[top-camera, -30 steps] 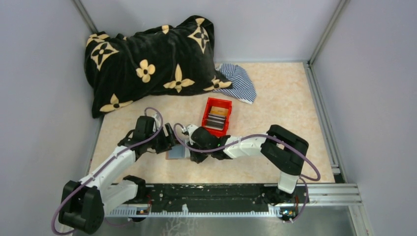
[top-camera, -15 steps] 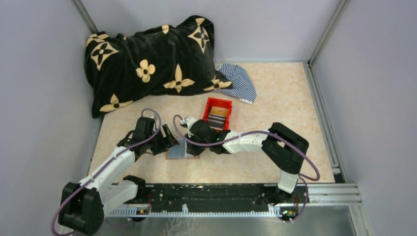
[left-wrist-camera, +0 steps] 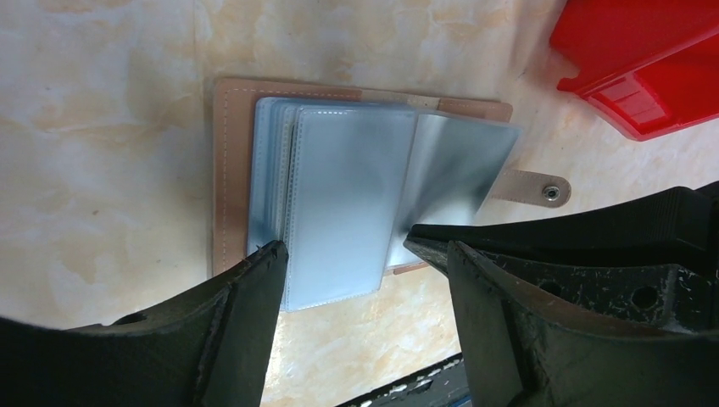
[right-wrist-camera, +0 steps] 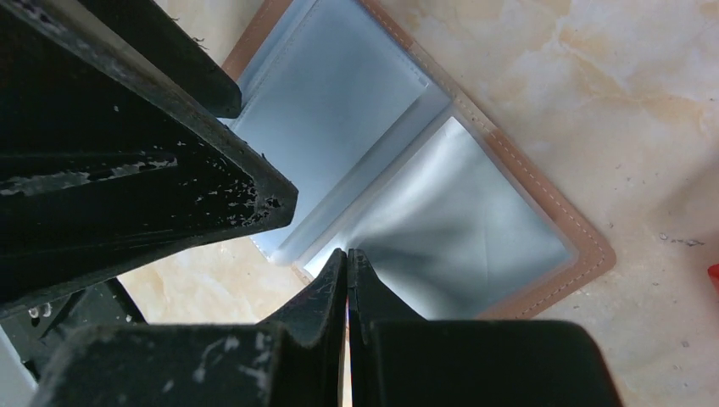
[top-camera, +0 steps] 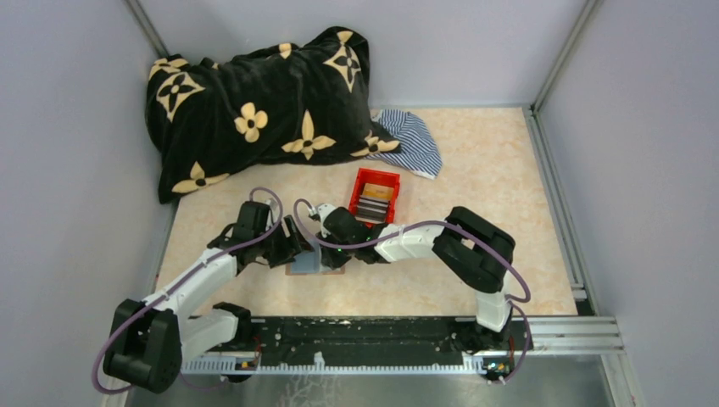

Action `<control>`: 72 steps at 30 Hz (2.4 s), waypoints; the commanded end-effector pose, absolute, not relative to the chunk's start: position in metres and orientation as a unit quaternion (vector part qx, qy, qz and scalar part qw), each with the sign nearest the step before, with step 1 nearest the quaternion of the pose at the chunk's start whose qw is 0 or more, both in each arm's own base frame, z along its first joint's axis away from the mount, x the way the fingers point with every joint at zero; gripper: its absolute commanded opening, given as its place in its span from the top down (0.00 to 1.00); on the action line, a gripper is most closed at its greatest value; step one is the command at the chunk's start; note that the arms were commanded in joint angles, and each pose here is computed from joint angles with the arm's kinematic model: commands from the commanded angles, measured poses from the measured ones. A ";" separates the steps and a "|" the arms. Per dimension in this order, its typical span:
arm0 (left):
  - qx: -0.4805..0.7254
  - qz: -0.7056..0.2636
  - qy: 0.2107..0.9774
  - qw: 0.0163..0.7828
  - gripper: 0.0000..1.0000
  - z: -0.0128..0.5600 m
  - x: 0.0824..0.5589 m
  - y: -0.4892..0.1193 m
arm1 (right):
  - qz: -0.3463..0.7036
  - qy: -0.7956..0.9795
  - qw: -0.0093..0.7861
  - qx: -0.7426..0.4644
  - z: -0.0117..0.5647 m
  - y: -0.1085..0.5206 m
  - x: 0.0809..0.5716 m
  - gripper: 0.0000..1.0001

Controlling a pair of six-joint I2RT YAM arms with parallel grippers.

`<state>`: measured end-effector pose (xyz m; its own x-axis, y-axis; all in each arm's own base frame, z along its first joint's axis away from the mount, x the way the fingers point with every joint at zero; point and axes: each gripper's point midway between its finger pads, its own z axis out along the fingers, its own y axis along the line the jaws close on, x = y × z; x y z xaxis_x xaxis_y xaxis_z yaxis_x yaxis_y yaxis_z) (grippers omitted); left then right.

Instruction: Take the credit cards out of the card holder

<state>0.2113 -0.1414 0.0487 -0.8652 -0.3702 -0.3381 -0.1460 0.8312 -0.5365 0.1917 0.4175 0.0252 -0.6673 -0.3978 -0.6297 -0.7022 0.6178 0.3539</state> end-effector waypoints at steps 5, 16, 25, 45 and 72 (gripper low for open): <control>-0.130 -0.296 0.923 0.211 0.28 0.047 0.210 -0.155 | 0.308 0.861 0.266 -0.306 0.030 0.428 0.202 1.00; -0.126 -0.328 0.914 0.202 0.32 0.040 0.208 -0.167 | 0.322 0.860 0.258 -0.299 0.030 0.429 0.200 1.00; -0.111 -0.346 0.904 0.223 0.33 0.060 0.220 -0.180 | 0.322 0.858 0.312 -0.250 0.069 0.408 0.210 1.00; -0.068 -0.393 0.892 0.212 0.34 0.085 0.209 -0.234 | 0.316 0.835 0.415 -0.175 0.150 0.362 0.222 1.00; -0.174 -0.268 0.905 0.282 0.29 0.065 0.277 -0.160 | 0.388 0.816 0.367 -0.222 0.148 0.427 0.194 0.99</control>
<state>0.2657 -0.1475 0.0553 -0.7822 -0.4710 -0.4077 -0.2158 0.8188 -0.5319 0.1955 0.3885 0.1167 -0.6633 -0.0930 -0.7425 -0.5793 0.6919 0.4308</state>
